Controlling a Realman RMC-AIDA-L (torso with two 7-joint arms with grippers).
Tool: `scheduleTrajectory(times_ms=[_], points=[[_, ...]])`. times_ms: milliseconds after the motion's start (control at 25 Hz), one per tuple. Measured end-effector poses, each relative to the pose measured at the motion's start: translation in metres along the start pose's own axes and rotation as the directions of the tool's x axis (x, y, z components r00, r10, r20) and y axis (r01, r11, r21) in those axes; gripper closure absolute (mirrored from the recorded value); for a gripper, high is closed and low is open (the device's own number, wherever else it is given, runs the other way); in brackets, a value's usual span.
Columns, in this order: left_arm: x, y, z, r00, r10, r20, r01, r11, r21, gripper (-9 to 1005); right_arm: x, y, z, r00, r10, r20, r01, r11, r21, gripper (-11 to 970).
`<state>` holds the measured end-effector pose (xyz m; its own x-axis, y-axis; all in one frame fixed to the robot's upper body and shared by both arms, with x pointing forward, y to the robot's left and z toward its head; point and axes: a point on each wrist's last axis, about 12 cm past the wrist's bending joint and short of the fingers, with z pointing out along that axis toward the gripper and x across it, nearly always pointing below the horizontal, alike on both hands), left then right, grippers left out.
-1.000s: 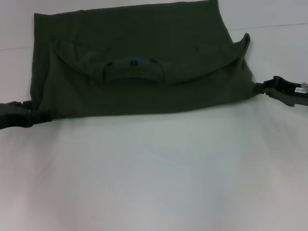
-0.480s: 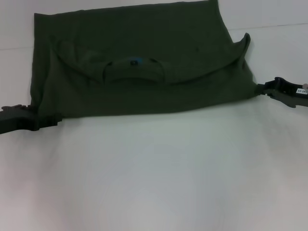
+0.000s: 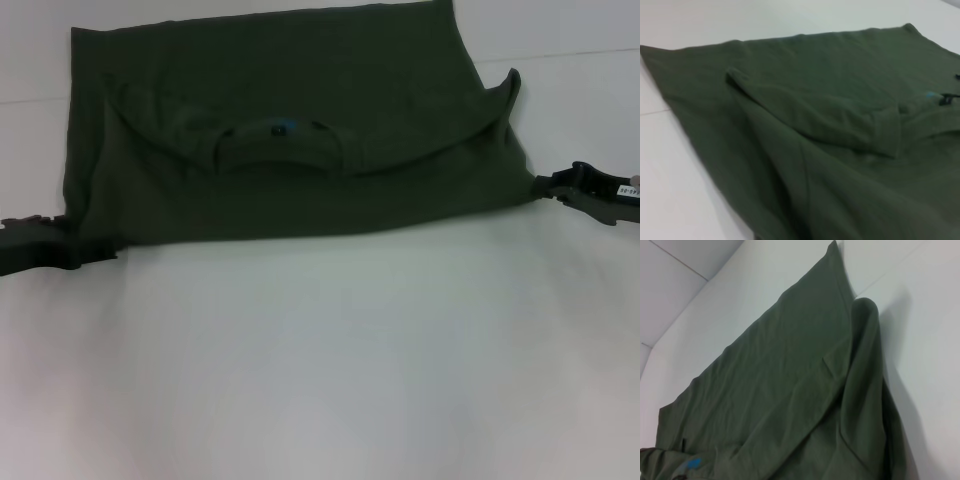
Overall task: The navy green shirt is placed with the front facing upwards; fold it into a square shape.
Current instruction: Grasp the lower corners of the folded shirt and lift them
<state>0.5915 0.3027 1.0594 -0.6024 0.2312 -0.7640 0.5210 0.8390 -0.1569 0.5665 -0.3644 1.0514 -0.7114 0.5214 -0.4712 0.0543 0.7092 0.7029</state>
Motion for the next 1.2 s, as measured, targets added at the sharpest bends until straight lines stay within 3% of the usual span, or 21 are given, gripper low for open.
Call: scheduleTrajectory(times_ms=[440, 760, 1200], points=[[-0.002, -0.011, 0.005, 1.000, 0.023, -0.013, -0.022, 0.998, 0.062, 121, -0.001, 0.000, 0.000, 1.000, -0.004, 0.002, 0.004, 1.000, 0.001, 957], [-0.005, -0.013, 0.010, 0.999, 0.038, -0.016, -0.037, 0.999, 0.037, 122, 0.000, 0.000, 0.000, 1.000, -0.005, 0.002, 0.005, 1.000, 0.001, 958], [-0.007, -0.009, 0.011, 0.999, 0.040, -0.014, -0.040, 0.999, 0.006, 323, -0.001, 0.001, 0.000, 1.000, 0.001, 0.013, -0.001, 1.000, -0.008, 957]])
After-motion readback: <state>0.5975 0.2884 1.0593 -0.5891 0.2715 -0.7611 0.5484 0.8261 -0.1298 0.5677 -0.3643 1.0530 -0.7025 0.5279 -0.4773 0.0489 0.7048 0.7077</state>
